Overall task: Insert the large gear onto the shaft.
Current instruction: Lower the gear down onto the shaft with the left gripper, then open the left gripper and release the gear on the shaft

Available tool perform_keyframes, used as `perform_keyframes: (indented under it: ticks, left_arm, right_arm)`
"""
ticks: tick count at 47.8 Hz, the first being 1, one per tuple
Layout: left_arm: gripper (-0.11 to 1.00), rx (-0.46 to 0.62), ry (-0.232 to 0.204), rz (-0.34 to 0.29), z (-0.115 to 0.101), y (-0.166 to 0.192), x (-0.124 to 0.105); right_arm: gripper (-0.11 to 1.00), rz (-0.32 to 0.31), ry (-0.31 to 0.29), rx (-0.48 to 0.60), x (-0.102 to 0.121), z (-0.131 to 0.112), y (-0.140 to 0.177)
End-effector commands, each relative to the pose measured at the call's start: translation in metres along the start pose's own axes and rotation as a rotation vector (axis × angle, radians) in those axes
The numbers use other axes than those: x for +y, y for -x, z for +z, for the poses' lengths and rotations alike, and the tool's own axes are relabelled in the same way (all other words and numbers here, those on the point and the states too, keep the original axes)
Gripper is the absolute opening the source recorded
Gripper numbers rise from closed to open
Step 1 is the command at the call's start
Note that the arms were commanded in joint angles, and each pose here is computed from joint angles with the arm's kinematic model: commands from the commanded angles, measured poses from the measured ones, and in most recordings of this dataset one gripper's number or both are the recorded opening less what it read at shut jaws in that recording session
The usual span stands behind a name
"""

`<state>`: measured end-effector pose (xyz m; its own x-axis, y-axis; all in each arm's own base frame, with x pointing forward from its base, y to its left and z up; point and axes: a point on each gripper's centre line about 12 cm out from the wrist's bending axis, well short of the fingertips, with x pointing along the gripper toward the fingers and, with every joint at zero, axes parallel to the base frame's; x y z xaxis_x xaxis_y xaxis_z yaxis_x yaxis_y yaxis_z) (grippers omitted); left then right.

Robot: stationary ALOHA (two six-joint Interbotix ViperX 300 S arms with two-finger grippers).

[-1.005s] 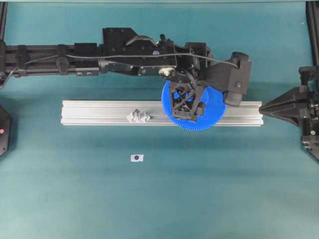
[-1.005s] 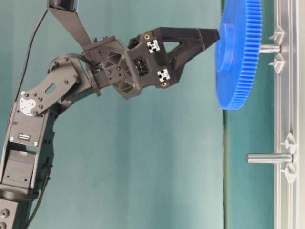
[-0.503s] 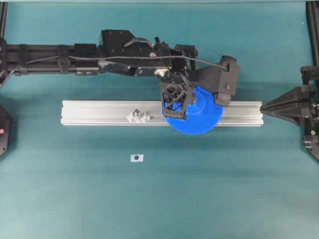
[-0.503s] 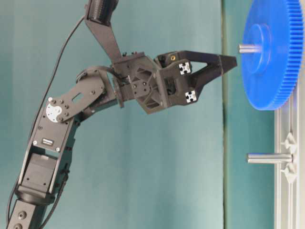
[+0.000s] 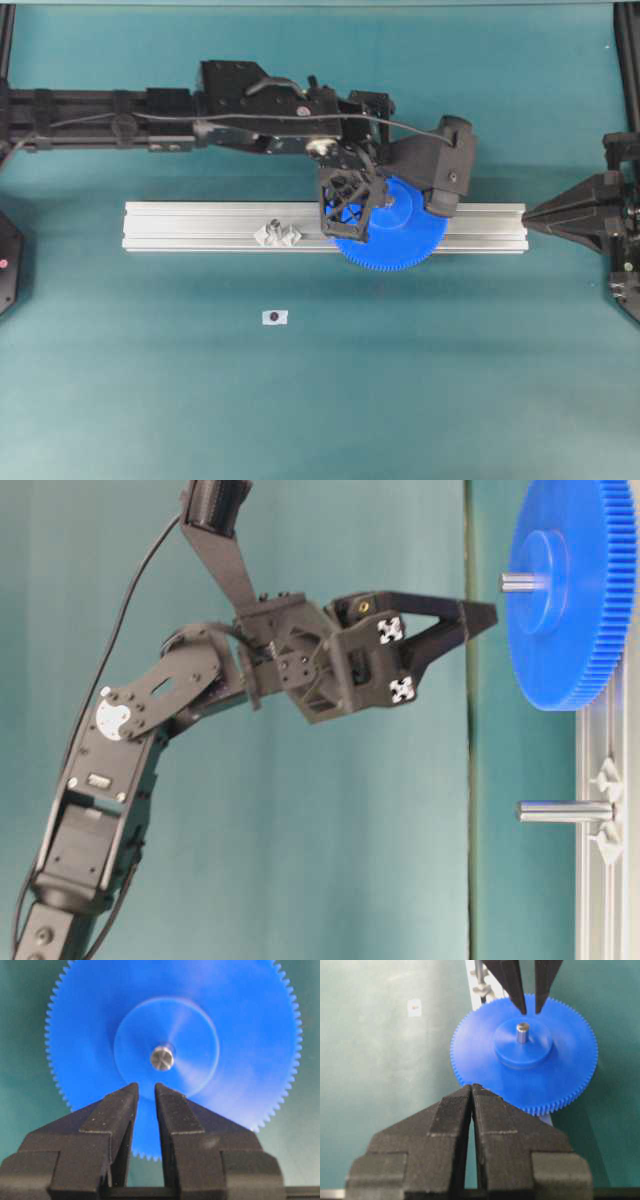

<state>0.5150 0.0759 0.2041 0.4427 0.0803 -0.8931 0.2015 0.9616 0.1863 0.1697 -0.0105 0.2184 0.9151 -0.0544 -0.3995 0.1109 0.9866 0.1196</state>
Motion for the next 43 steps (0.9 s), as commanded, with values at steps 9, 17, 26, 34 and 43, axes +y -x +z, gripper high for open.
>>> perform_keyframes:
  ticks: [9,17,26,34,43]
  left_arm:
    - [0.21,-0.1,0.003,0.039,0.013,0.051,0.004]
    - [0.34,-0.165,0.011,0.063,0.029,0.065,0.01]
    - [0.72,-0.2,0.018,0.078,0.039,0.076,0.014]
    - [0.9,-0.143,0.008,0.044,0.032,0.053,0.001]
    - [0.87,-0.097,-0.012,0.011,0.027,0.026,-0.017]
  right_arm:
    - [0.1,-0.001,-0.015,-0.011,0.0,0.004,0.0]
    - [0.1,0.001,-0.014,-0.012,0.0,0.004,0.0]
    - [0.1,0.0,-0.016,-0.011,0.0,0.004,0.0]
    - [0.1,0.001,-0.028,-0.012,0.0,0.004,0.0]
    - [0.1,0.0,-0.054,-0.009,0.0,0.003,0.0]
